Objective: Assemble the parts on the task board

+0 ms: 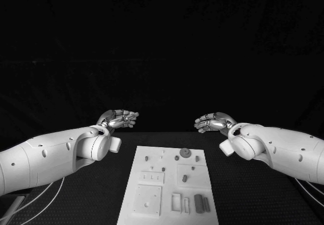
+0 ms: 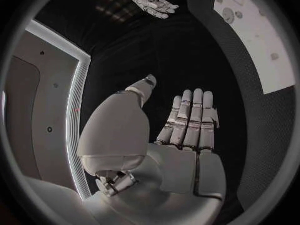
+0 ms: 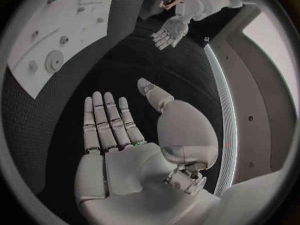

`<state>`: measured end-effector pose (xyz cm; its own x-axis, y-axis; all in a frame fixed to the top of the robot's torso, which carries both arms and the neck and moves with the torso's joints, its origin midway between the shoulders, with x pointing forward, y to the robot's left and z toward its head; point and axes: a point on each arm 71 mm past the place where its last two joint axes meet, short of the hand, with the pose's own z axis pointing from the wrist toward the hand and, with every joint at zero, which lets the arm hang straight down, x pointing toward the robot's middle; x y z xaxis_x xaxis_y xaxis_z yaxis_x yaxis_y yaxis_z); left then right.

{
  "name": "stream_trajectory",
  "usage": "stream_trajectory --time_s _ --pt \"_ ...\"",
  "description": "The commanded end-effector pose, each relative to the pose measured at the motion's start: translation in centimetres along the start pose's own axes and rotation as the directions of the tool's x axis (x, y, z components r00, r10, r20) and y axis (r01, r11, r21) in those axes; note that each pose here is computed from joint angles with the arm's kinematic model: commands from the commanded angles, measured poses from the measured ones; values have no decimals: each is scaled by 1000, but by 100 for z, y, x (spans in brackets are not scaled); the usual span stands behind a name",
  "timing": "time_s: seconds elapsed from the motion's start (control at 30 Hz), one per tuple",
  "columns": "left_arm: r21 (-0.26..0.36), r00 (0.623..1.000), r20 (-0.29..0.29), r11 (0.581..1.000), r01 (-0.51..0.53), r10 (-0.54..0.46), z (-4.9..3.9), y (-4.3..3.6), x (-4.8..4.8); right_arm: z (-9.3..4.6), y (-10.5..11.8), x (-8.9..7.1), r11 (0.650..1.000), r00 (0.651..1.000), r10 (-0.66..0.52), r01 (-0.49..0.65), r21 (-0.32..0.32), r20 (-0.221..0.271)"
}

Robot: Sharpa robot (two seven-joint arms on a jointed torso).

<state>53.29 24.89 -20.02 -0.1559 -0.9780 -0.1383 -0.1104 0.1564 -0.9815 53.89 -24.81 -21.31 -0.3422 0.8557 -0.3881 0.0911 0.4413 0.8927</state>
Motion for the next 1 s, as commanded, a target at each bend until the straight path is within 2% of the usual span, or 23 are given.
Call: stream_trajectory --time_s 0.03,0.2,0.33,0.37,0.57,0.73,1.0 --pt "23 997 -78 1000 -8 10 -29 -26 67 34 68 55 938 944 -329 325 -121 -16" --pt "33 989 -147 999 22 -17 -122 -34 104 48 125 135 833 849 -528 516 -198 -9" --pt "43 983 -180 998 41 -33 -196 -48 138 70 175 187 741 768 -640 627 -239 29" --pt "47 980 -196 998 50 -39 -228 -58 163 81 191 204 705 736 -676 664 -250 47" --pt "55 973 -225 996 64 -50 -297 -77 235 121 223 266 592 633 -768 758 -273 92" --pt "53 972 -228 996 65 -52 -317 -80 264 149 223 304 537 578 -810 798 -275 96" --pt "46 972 -229 997 64 -52 -320 -74 288 161 212 402 479 523 -847 828 -291 95"
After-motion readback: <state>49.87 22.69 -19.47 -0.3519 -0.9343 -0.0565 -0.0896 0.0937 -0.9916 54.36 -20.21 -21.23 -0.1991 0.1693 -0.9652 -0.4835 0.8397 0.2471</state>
